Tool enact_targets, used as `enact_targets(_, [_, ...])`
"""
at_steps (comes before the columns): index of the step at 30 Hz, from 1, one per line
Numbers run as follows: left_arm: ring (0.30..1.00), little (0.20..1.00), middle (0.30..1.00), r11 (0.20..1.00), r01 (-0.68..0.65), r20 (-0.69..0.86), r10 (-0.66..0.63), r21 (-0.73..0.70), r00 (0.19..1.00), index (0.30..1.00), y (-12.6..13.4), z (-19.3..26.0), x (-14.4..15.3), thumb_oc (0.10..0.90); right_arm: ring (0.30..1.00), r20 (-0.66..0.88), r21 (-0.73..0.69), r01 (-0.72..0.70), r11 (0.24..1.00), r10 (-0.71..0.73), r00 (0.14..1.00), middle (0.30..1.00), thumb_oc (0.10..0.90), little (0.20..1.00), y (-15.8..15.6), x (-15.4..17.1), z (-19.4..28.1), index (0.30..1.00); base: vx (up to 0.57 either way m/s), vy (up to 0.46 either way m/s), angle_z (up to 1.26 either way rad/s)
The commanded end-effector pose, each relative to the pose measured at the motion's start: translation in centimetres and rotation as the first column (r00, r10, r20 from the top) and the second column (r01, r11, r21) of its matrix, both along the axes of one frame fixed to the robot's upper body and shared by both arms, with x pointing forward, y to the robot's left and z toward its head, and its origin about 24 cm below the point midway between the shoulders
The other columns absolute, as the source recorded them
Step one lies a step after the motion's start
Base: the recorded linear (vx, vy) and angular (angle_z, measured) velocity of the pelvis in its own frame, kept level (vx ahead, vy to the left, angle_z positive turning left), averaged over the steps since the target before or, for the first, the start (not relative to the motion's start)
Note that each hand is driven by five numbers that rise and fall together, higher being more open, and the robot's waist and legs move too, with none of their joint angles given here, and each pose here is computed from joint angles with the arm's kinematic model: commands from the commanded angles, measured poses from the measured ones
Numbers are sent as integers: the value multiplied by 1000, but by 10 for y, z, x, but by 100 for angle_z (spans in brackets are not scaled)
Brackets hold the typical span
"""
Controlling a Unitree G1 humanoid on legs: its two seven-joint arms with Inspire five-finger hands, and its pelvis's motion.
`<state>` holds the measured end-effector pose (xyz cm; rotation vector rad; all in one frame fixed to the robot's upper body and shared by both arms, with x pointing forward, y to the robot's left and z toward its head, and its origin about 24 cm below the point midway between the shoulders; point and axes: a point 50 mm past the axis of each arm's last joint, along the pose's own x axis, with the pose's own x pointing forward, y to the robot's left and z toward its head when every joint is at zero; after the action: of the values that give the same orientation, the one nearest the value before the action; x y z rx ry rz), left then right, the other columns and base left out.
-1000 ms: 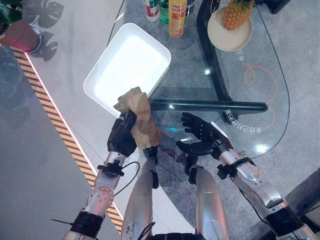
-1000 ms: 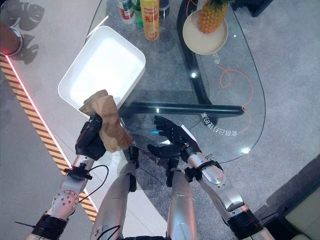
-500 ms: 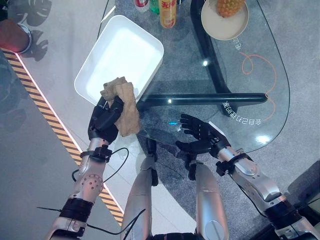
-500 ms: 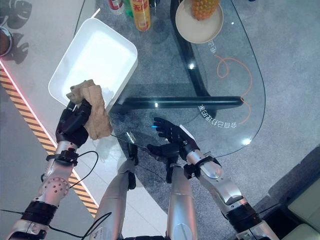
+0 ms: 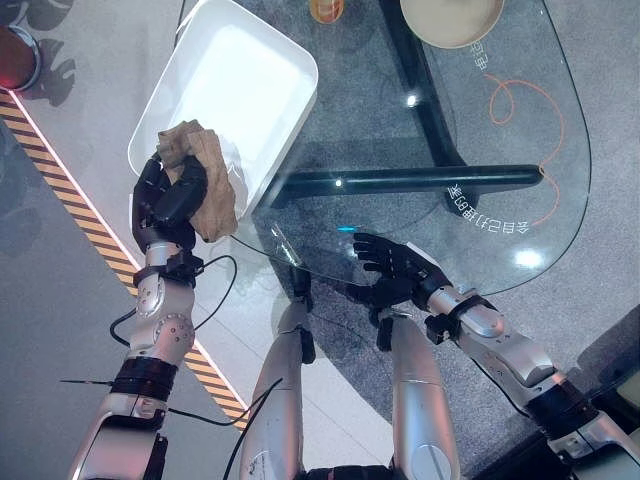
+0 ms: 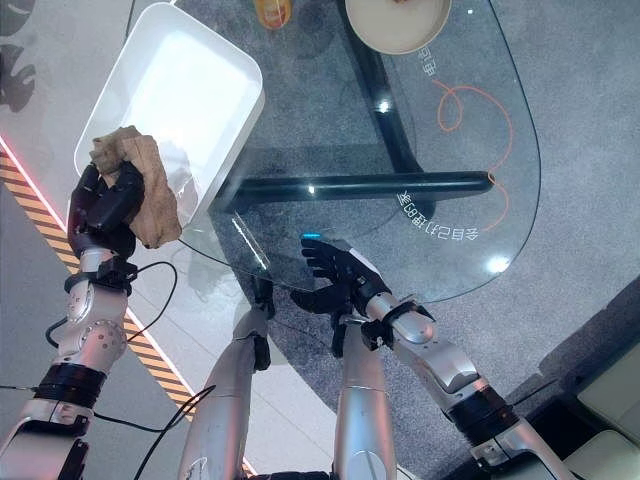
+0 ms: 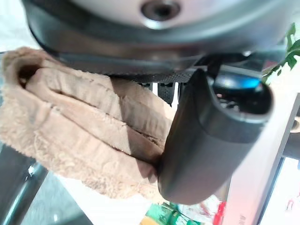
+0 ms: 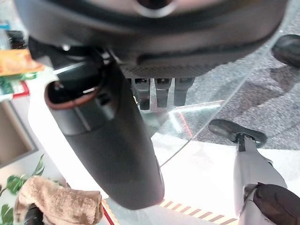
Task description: Wipe the table with a cloth and put it in the basket.
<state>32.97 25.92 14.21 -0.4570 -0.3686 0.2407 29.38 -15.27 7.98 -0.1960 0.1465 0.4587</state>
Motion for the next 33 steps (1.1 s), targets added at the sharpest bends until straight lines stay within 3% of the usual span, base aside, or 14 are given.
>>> enact_targets(1, [300, 200, 300, 980, -166, 334, 122, 107, 935, 300, 19, 80, -11, 100, 900, 58, 71, -77, 995, 73, 996, 900, 800, 900, 17, -3, 19, 900, 3, 50, -3])
enact_targets(9, [300, 200, 300, 935, -301, 305, 236, 187, 922, 300, 18, 95, -4, 100, 900, 23, 44, -85, 995, 84, 996, 900, 800, 900, 20, 0, 19, 900, 3, 35, -1])
enact_targets(18, [300, 200, 300, 794, -518, 364, 402, 318, 840, 300, 15, 113, -4, 100, 900, -92, 8, -115, 993, 116, 989, 900, 800, 900, 22, -6, 3, 900, 30, 55, -5])
enact_targets(29, [300, 200, 300, 705, -596, 406, 450, 385, 795, 300, 14, 120, -3, 100, 900, -111, -13, -107, 994, 104, 988, 900, 800, 900, 18, -6, -2, 900, 30, 50, -7])
enact_targets(33, [300, 200, 300, 628, -641, 403, 500, 440, 767, 300, 20, 116, -2, 100, 900, -129, -32, -109, 994, 104, 986, 900, 800, 900, 13, -9, -4, 900, 29, 79, -6])
